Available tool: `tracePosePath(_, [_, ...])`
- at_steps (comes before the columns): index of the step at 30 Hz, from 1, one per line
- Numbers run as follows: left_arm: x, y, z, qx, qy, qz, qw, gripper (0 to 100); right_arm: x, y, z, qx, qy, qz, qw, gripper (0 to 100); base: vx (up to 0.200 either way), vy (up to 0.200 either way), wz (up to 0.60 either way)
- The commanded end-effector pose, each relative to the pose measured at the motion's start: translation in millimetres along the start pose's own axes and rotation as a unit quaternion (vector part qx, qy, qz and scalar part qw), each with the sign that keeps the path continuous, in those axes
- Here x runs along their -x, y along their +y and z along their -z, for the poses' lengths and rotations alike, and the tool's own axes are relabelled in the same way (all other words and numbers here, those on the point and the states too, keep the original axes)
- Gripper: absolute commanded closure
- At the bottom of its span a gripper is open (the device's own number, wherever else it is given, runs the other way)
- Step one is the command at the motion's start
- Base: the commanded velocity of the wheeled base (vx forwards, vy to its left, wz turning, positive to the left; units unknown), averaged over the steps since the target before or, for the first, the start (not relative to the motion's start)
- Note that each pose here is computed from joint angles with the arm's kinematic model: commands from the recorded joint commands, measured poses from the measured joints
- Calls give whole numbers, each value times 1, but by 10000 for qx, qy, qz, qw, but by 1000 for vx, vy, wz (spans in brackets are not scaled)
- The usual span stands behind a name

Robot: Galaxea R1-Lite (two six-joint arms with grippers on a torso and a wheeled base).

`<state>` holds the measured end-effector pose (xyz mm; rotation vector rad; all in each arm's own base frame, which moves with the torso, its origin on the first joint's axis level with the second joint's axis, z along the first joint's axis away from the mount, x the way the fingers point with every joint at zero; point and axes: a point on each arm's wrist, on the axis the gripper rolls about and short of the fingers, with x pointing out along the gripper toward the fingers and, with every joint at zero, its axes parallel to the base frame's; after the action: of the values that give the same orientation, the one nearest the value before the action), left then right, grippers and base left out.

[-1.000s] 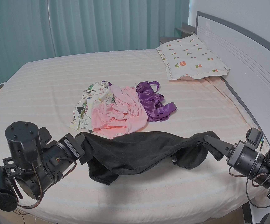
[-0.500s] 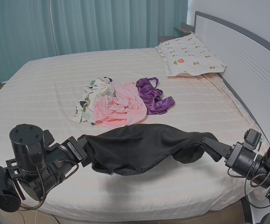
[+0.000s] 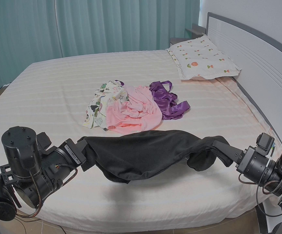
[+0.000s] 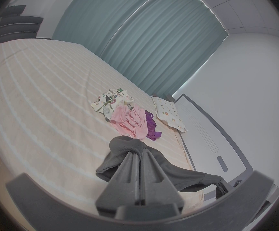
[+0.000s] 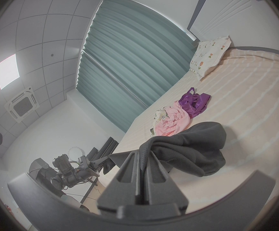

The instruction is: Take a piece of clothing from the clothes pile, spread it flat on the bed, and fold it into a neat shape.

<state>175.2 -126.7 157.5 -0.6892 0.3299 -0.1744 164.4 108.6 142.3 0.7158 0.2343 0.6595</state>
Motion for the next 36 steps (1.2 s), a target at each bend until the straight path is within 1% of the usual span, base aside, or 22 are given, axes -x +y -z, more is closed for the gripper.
tracePosePath(1, [4,-2,-4,35,-64,69,9999,100,0,1,-1,10,-16,-16,10000,100,0,200,0])
tracePosePath(7, [4,-3,-4,37,-52,101,9999,100,0,1,-1,17,-27,-4,10000,100,0,200,0])
tracePosePath(10, [4,-3,-4,37,-52,101,9999,100,-2,1,1,45,-92,102,9999,100,0,200,0])
tracePosePath(17, [5,-3,-3,38,-32,123,9999,100,-8,10,5,115,-305,272,9991,100,0,200,0])
tracePosePath(20, [5,-4,-3,39,-32,134,9999,100,-8,11,5,168,-309,269,9990,100,0,200,0])
tracePosePath(36, [10,-5,-7,48,-111,197,9997,100,-8,13,5,166,-319,199,9992,100,0,200,0])
